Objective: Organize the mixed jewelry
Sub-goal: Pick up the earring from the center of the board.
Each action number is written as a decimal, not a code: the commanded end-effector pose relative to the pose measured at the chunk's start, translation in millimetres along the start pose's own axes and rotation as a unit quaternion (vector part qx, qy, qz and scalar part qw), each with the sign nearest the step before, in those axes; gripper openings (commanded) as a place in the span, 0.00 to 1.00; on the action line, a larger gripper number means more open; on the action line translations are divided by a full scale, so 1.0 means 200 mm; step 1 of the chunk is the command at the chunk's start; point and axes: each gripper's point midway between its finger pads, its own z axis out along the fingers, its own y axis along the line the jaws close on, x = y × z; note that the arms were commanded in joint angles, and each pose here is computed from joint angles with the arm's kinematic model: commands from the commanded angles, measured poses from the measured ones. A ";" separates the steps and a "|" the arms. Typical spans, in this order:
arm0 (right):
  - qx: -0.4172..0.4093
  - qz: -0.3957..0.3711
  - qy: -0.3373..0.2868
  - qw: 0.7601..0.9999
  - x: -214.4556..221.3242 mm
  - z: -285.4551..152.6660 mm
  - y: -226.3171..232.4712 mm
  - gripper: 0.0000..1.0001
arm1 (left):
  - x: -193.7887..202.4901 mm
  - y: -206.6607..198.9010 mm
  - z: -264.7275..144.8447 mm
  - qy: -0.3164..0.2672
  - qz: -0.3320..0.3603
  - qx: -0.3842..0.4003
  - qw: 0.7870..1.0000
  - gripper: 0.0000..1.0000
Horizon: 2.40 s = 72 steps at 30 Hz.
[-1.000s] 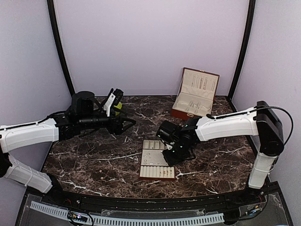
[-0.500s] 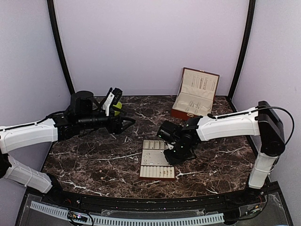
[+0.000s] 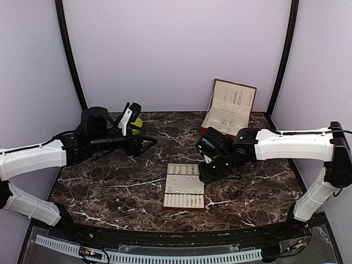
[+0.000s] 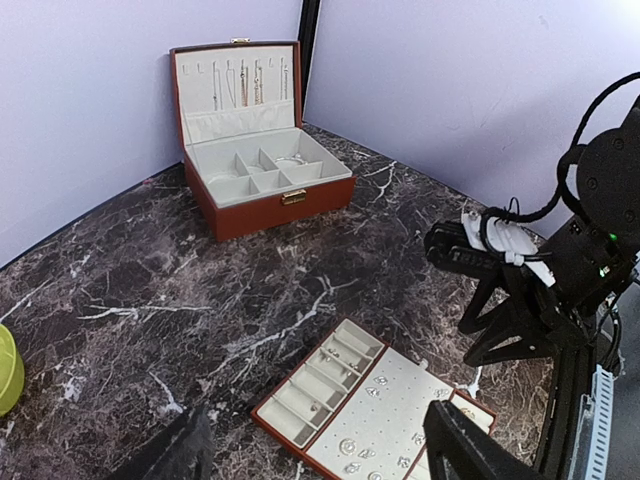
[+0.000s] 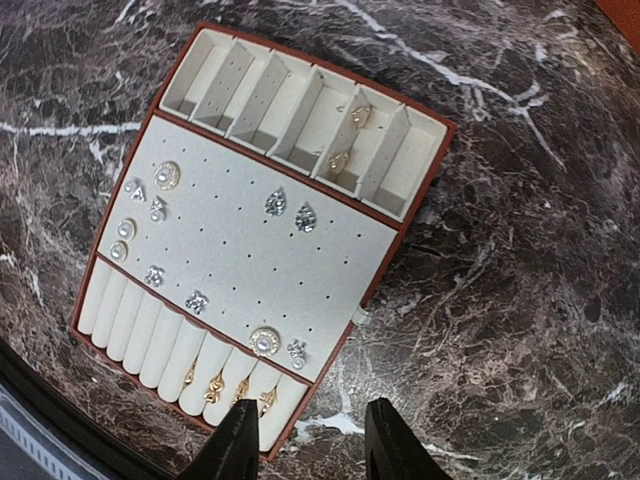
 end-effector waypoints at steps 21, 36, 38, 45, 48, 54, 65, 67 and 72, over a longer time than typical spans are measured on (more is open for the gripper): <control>0.080 0.241 -0.194 0.948 -0.19 0.03 -1.04 0.66 | -0.08 0.32 -0.11 -0.037 -0.038 -0.081 0.995 0.77; 0.047 0.309 -0.159 0.936 -0.09 0.23 -1.28 0.66 | -0.06 0.32 -0.10 -0.029 -0.038 -0.081 0.996 0.77; 0.047 0.311 -0.156 0.936 -0.09 0.25 -1.28 0.66 | -0.06 0.33 -0.10 -0.029 -0.038 -0.082 0.996 0.77; 0.078 0.313 -0.152 0.934 -0.05 0.28 -1.34 0.65 | -0.06 0.32 -0.10 -0.028 -0.039 -0.080 0.996 0.77; 0.079 0.312 -0.151 0.935 -0.06 0.29 -1.34 0.64 | -0.06 0.32 -0.10 -0.029 -0.039 -0.079 0.996 0.77; 0.078 0.315 -0.132 0.937 -0.01 0.31 -1.33 0.62 | -0.06 0.32 -0.10 -0.030 -0.039 -0.080 0.996 0.77; 0.054 0.310 -0.110 0.943 0.06 0.28 -1.27 0.60 | -0.06 0.32 -0.10 -0.030 -0.040 -0.079 0.996 0.77; 0.039 0.307 -0.105 0.945 0.07 0.27 -1.23 0.59 | -0.06 0.32 -0.10 -0.030 -0.041 -0.079 0.996 0.77; 0.044 0.302 -0.107 0.946 0.09 0.26 -1.24 0.57 | -0.05 0.32 -0.09 -0.029 -0.043 -0.077 0.996 0.77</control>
